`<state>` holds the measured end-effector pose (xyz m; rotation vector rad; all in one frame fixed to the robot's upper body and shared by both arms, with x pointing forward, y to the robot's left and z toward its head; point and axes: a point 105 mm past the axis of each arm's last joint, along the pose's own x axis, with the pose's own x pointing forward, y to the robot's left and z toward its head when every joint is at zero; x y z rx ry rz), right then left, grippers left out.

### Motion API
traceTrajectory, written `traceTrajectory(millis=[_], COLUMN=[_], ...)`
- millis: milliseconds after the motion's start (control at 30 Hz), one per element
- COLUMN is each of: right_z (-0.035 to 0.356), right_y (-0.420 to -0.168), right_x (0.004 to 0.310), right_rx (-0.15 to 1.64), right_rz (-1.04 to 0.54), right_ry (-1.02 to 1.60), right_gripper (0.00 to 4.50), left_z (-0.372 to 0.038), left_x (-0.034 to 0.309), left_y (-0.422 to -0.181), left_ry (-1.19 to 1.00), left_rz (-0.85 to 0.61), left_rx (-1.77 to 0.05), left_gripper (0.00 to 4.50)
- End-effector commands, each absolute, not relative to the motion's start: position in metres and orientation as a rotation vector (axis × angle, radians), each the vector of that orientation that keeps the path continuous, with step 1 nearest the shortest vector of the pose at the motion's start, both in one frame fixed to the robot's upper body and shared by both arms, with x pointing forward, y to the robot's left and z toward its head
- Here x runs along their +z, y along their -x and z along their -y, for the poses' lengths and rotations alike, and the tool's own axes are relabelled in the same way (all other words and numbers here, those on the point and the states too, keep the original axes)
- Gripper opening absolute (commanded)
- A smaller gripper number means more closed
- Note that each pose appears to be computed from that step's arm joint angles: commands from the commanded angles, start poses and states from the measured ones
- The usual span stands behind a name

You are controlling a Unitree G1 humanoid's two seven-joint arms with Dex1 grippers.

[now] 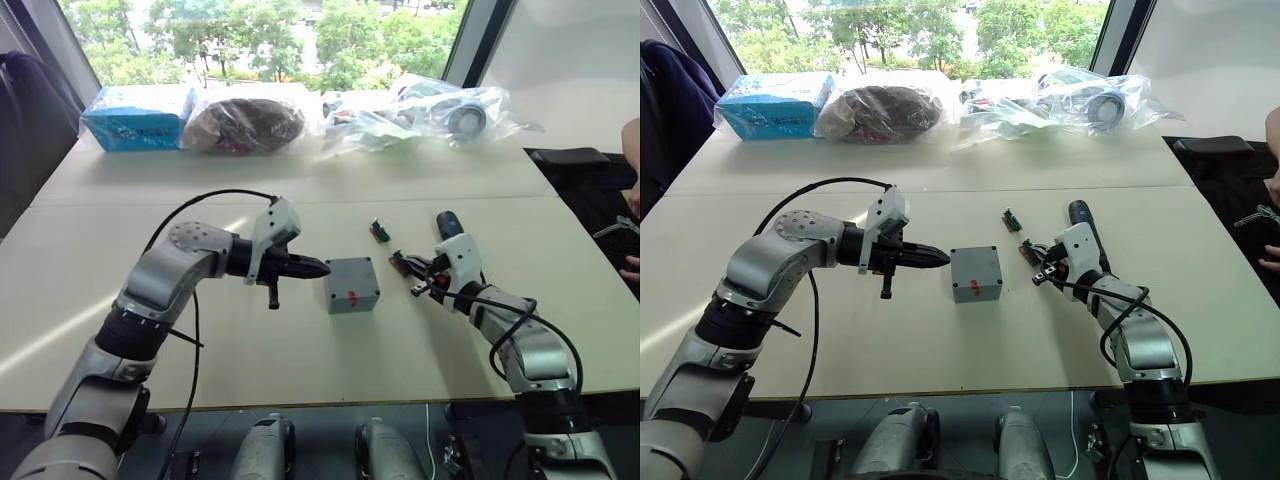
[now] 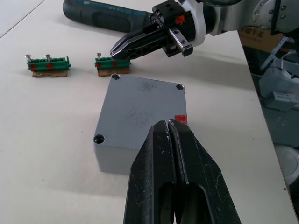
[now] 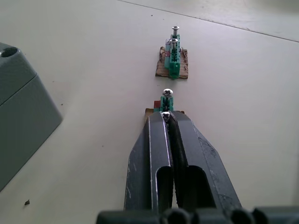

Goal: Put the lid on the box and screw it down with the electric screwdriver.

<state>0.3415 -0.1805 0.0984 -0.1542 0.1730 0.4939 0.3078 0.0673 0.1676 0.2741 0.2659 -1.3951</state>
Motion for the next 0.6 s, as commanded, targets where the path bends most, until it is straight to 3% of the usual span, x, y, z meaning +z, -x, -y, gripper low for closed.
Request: traceTrajectory(millis=[33,233,367,600], right_z=[0.178,0.173,0.148,0.115], right_y=[-0.338,-0.33,-0.315,-0.307], right_x=[0.125,0.145,0.168,0.162], right_rx=[0.492,0.483,0.601,0.73], right_rz=[-0.077,0.005,0.1,0.074], right_ry=[0.131,0.103,0.047,0.078], right_gripper=[0.05,0.05,0.05,0.05], left_z=[-0.069,-0.075,-0.088,-0.1], left_x=[0.176,0.176,0.174,0.168], left_y=[-0.308,-0.31,-0.311,-0.303], left_ry=[-0.271,-0.228,-0.201,-0.204], left_rz=[-0.232,-0.241,-0.268,-0.303], left_rx=[-1.39,-1.375,-1.345,-1.309], left_gripper=[0.0,0.0,0.0,0.0])
